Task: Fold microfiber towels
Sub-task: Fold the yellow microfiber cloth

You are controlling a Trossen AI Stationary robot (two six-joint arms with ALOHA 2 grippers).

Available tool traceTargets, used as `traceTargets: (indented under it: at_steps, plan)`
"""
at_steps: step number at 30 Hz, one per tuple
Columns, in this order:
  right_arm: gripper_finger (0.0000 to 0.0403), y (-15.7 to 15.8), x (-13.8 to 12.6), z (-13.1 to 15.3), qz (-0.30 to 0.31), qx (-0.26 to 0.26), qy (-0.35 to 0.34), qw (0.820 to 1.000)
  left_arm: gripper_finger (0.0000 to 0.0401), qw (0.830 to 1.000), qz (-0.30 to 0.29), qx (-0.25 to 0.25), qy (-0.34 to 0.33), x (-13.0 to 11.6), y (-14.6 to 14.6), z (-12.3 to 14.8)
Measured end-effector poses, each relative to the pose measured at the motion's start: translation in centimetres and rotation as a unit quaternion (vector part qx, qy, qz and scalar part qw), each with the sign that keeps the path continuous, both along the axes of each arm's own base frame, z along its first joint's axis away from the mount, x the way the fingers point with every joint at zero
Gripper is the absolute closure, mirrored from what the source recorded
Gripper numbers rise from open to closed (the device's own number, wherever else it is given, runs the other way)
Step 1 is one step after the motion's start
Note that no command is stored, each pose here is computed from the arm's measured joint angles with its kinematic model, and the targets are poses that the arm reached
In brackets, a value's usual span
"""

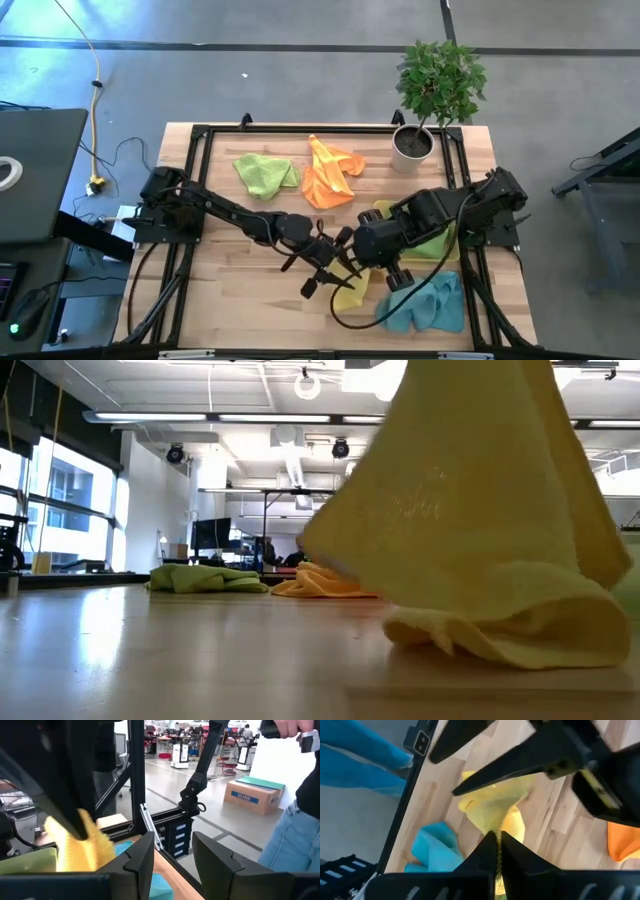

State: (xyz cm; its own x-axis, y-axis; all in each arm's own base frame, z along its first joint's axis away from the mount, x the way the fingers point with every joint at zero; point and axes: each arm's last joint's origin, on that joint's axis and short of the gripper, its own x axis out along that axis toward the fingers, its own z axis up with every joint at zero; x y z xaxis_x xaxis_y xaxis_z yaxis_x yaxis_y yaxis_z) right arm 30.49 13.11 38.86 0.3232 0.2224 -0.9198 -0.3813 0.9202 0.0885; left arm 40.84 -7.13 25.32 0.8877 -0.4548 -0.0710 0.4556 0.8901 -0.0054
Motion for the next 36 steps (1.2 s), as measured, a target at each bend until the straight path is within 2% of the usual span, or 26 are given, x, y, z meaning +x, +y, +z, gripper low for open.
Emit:
traceTargets:
  at_steps: [6,12,19,28,32,36]
  plan:
    - [0.0403,0.4,-0.2,0.0,0.007,0.0,0.002,1.0,0.0276,1.0,0.004,0.004,0.007,0.0,0.1,-0.2]
    - [0.0403,0.9,-0.6,-0.1,0.015,-0.002,0.011,1.0,0.0276,0.996,0.052,0.06,-0.036,0.2,0.4,0.2]
    - [0.0403,1.0,-0.7,-0.1,0.013,-0.012,0.008,1.0,0.0276,0.994,0.073,0.061,-0.052,0.2,0.5,0.5]
    - [0.0403,0.9,-0.7,-0.1,0.008,-0.026,0.001,1.0,0.0276,0.996,0.066,0.048,0.044,0.0,0.5,-1.1]
    - [0.0403,0.8,-0.7,0.0,0.0,-0.042,-0.005,0.999,0.0276,0.995,0.023,0.046,0.08,-0.3,-0.1,-1.7]
    - [0.0403,0.8,-0.7,-0.1,-0.004,-0.048,-0.005,0.999,0.0276,0.989,-0.006,0.034,0.147,-0.9,-1.1,-2.8]
